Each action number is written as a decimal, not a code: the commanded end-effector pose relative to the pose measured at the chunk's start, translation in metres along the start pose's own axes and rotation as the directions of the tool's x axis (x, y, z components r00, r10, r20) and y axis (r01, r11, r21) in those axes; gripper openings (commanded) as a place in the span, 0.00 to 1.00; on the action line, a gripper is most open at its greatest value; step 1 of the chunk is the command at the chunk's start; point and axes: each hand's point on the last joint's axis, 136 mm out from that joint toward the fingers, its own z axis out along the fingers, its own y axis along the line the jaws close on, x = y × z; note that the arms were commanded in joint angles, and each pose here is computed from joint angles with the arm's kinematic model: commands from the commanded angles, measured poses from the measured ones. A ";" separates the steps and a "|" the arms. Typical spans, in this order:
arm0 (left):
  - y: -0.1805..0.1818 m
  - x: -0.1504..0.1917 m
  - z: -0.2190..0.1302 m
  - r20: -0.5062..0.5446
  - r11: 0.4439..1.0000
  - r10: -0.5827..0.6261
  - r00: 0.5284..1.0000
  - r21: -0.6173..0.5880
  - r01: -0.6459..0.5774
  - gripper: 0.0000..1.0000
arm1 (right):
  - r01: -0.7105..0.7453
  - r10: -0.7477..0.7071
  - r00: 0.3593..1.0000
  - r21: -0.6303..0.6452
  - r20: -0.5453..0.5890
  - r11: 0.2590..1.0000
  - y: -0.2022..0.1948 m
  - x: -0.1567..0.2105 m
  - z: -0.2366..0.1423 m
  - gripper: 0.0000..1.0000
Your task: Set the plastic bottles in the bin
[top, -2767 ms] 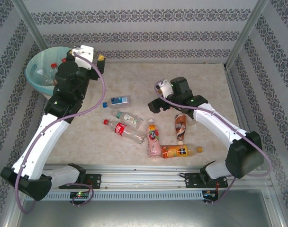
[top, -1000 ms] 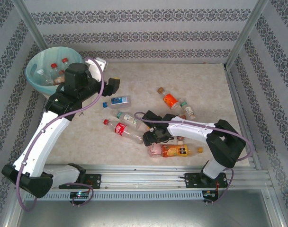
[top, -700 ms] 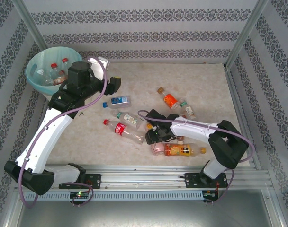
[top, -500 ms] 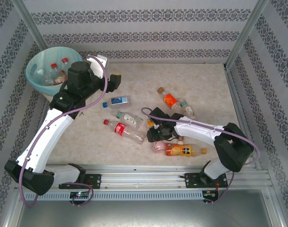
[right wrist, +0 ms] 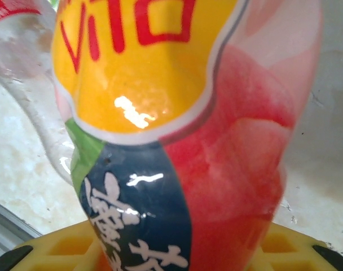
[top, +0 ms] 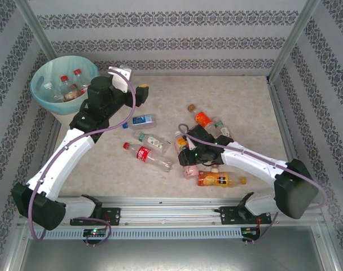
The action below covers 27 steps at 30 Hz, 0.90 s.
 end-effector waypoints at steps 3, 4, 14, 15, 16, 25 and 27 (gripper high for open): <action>-0.016 -0.029 -0.003 0.043 0.996 -0.043 0.998 0.077 0.040 0.84 | 0.053 -0.049 0.992 -0.032 0.119 0.998 0.010 -0.024 -0.036 0.42; -0.017 -0.032 -0.004 0.035 0.995 -0.051 0.998 0.086 0.048 0.84 | 0.062 -0.057 0.989 -0.031 0.139 0.998 0.011 -0.028 -0.042 0.42; -0.046 -0.056 -0.009 -0.034 0.955 -0.157 0.987 0.250 0.161 0.84 | 0.203 -0.162 0.914 -0.075 0.372 0.976 0.044 -0.077 -0.117 0.41; -0.051 -0.056 -0.009 -0.048 0.944 -0.169 0.985 0.279 0.175 0.84 | 0.215 -0.168 0.905 -0.078 0.391 0.973 0.048 -0.081 -0.123 0.41; -0.058 -0.056 -0.010 -0.065 0.929 -0.181 0.981 0.317 0.193 0.84 | 0.232 -0.176 0.891 -0.085 0.419 0.969 0.052 -0.086 -0.130 0.41; -0.103 -0.054 -0.020 -0.224 0.752 -0.293 0.929 0.546 0.369 0.83 | 0.346 -0.218 0.779 -0.113 0.587 0.931 0.084 -0.118 -0.177 0.40; -0.109 -0.051 -0.021 -0.258 0.716 -0.311 0.915 0.569 0.404 0.82 | 0.365 -0.223 0.764 -0.121 0.606 0.923 0.090 -0.123 -0.182 0.41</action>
